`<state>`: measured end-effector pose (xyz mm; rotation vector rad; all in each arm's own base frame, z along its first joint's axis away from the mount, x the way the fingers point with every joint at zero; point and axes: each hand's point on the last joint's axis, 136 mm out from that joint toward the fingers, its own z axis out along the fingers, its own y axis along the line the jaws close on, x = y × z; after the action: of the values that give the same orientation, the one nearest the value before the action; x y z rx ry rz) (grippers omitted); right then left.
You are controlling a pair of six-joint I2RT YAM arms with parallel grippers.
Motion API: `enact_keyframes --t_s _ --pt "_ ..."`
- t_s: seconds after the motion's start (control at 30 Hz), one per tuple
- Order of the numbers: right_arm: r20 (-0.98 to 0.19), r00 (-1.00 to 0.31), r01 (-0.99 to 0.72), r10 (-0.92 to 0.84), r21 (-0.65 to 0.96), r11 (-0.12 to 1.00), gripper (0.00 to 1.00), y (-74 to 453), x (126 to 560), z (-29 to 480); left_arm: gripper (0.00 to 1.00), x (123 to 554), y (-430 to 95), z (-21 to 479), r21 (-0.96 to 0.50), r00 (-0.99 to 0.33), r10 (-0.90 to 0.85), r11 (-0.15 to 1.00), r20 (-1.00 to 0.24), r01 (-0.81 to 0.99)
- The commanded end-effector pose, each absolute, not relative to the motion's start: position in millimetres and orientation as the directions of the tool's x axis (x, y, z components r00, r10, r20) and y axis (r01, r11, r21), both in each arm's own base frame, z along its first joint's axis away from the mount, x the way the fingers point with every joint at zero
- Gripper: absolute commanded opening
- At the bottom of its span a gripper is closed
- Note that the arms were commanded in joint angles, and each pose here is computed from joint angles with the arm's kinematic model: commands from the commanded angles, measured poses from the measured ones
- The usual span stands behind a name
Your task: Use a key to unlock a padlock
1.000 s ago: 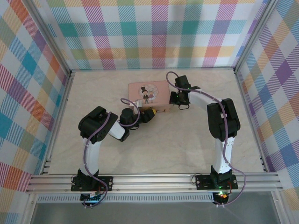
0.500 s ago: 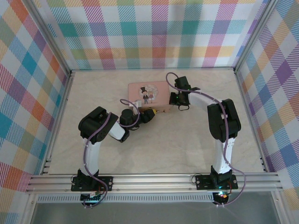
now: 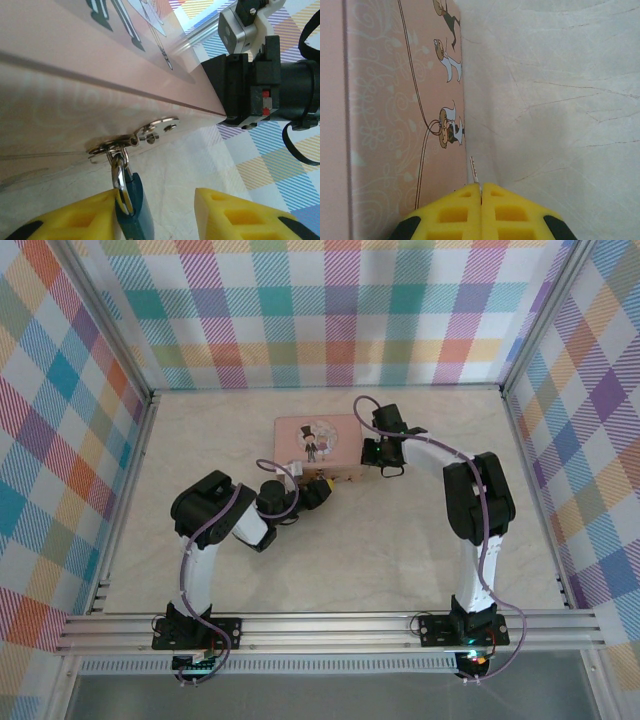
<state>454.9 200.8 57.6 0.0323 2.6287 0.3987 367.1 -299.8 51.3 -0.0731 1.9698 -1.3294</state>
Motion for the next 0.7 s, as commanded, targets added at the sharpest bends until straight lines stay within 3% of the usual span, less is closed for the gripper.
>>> enact_keyframes --t_s 0.0,0.23,0.67 --pt "-0.469 -0.882 -0.140 0.052 0.366 0.920 0.00 239 444 80 0.43 275 -260 -98 -0.742 -0.918 -0.394 0.626 -0.035 -0.240" --pt "-0.471 -0.881 -0.147 0.052 0.375 0.915 0.00 241 443 83 0.39 295 -261 -88 -0.733 -0.909 -0.409 0.643 -0.086 -0.220" --pt "-0.476 -0.878 -0.158 0.040 0.368 0.916 0.00 239 438 81 0.27 297 -244 -110 -0.680 -0.885 -0.463 0.661 -0.037 -0.318"
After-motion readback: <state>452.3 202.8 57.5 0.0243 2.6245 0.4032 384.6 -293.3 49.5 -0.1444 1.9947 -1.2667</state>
